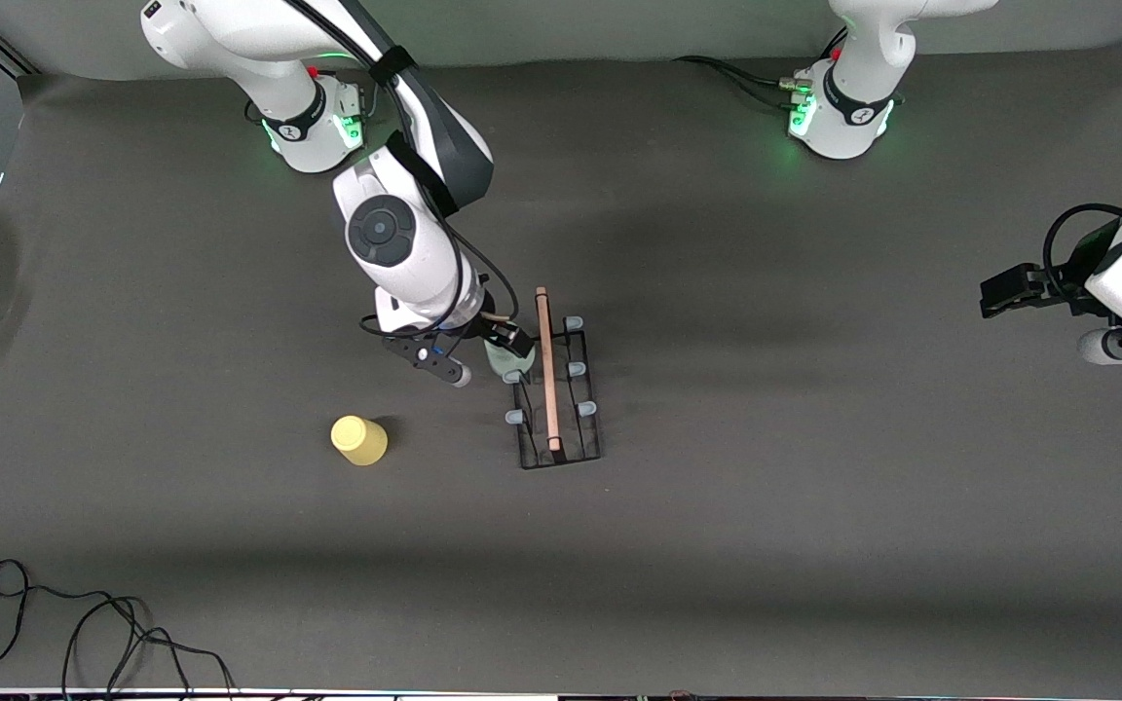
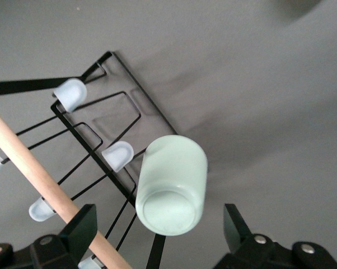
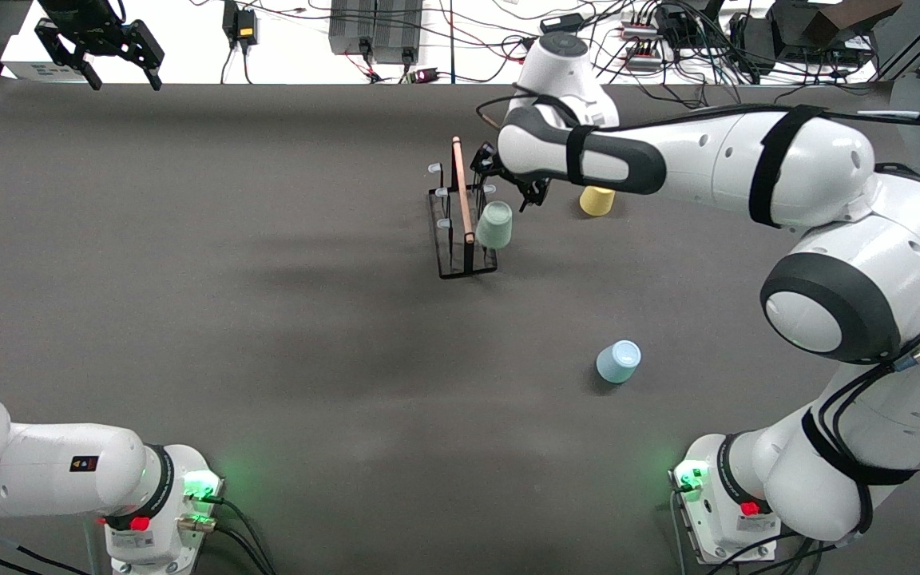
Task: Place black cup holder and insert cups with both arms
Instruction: 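Lower the green cup onto a holder peg and open the right gripper, then move the right gripper to the yellow cup and grasp it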
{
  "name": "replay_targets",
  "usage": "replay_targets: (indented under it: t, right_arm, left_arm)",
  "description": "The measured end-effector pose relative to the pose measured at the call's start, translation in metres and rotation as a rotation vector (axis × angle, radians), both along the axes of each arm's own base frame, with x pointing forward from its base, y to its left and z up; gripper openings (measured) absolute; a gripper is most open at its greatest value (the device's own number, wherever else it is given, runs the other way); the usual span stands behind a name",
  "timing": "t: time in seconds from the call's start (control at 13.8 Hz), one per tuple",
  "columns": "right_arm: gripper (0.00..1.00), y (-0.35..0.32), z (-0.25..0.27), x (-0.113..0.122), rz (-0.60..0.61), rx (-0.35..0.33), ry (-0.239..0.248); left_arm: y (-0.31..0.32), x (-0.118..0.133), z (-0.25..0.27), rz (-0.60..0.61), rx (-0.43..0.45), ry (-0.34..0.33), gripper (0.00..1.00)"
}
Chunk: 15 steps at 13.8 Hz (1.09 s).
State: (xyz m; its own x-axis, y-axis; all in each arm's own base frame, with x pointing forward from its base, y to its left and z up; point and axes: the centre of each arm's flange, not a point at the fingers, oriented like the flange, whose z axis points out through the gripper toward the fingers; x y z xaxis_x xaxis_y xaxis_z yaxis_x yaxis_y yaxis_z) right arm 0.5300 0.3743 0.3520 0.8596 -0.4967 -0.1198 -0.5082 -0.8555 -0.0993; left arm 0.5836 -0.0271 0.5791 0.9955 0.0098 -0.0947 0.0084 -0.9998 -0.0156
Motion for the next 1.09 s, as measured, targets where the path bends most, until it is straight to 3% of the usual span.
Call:
replay_targets:
  t: [0.29,0.58,0.87,1.09]
  right_arm:
    - [1.00,-0.073,0.017,0.035,0.198,-0.031,-0.017]
    - [1.00,-0.160,0.003,0.071,0.353,-0.066,-0.031]
    - [1.00,-0.243,-0.037,0.097,0.412,-0.087,-0.034]
    - [1.00,-0.265,-0.074,0.104,0.390,-0.080,-0.046]
  left_arm:
    - [0.000,0.000,-0.001,-0.001,0.000,0.001,1.00]
    - [-0.001,0.000,-0.001,-0.001,0.000,0.002,1.00]
    - [-0.001,0.001,-0.002,-0.002,0.000,0.003,1.00]
    - [-0.001,0.001,-0.002,-0.002,0.000,0.003,1.00]
